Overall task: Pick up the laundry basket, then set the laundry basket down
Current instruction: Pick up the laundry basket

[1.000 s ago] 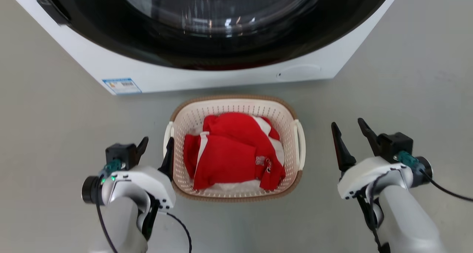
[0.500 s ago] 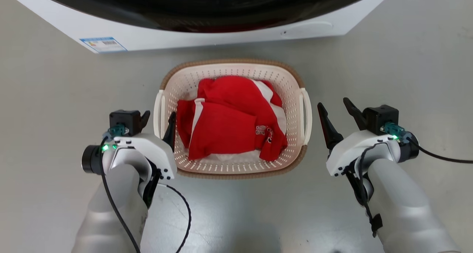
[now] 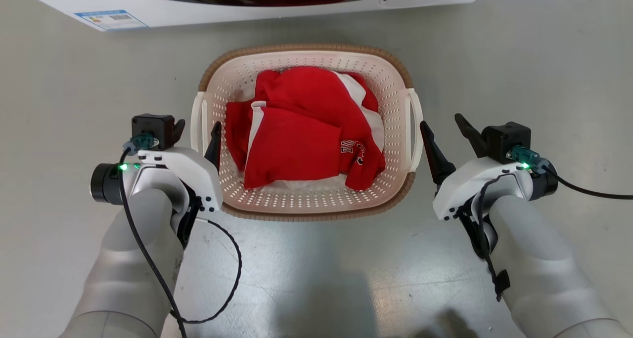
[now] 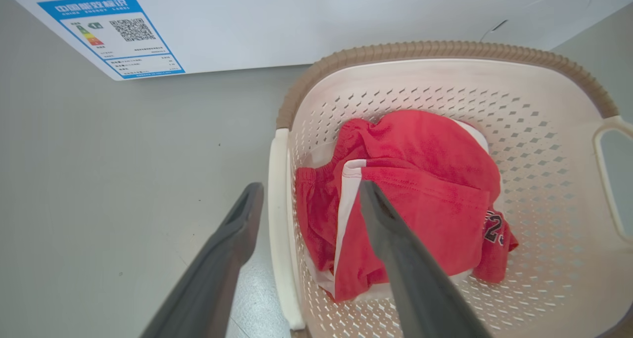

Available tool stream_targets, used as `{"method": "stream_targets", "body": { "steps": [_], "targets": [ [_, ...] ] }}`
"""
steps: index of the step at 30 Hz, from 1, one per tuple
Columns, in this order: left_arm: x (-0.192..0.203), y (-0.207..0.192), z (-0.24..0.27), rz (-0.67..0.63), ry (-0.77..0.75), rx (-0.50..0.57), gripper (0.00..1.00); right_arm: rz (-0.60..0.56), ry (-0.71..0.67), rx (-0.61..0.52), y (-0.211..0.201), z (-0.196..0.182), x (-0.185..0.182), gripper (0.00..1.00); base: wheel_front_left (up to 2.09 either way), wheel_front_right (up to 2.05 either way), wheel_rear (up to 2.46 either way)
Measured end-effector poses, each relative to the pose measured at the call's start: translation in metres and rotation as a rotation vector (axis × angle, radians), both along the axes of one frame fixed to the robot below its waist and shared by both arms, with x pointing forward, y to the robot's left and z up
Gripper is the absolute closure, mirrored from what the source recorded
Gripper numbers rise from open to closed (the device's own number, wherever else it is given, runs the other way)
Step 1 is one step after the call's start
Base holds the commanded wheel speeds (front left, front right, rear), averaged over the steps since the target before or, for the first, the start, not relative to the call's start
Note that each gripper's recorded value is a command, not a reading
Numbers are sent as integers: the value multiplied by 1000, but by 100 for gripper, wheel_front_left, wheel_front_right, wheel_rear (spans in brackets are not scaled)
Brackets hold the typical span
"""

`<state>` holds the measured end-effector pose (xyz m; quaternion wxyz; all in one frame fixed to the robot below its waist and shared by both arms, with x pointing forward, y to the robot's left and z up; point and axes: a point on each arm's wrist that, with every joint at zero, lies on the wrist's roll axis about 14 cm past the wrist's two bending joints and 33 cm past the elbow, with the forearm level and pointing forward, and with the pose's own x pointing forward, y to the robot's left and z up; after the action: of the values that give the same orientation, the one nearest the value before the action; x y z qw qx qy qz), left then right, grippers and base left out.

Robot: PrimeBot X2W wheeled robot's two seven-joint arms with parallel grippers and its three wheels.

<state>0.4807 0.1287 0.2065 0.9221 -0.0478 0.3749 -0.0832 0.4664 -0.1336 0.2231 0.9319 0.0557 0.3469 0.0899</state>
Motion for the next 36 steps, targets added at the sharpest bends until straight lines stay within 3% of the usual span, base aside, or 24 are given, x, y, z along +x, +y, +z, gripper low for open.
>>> {"method": "stream_targets", "body": {
  "steps": [36],
  "targets": [
    [6, 10, -54, -54, 103, 73, 0, -21, 131, 71, 16, -56, 1, 0, 0, 0, 0]
  ]
}}
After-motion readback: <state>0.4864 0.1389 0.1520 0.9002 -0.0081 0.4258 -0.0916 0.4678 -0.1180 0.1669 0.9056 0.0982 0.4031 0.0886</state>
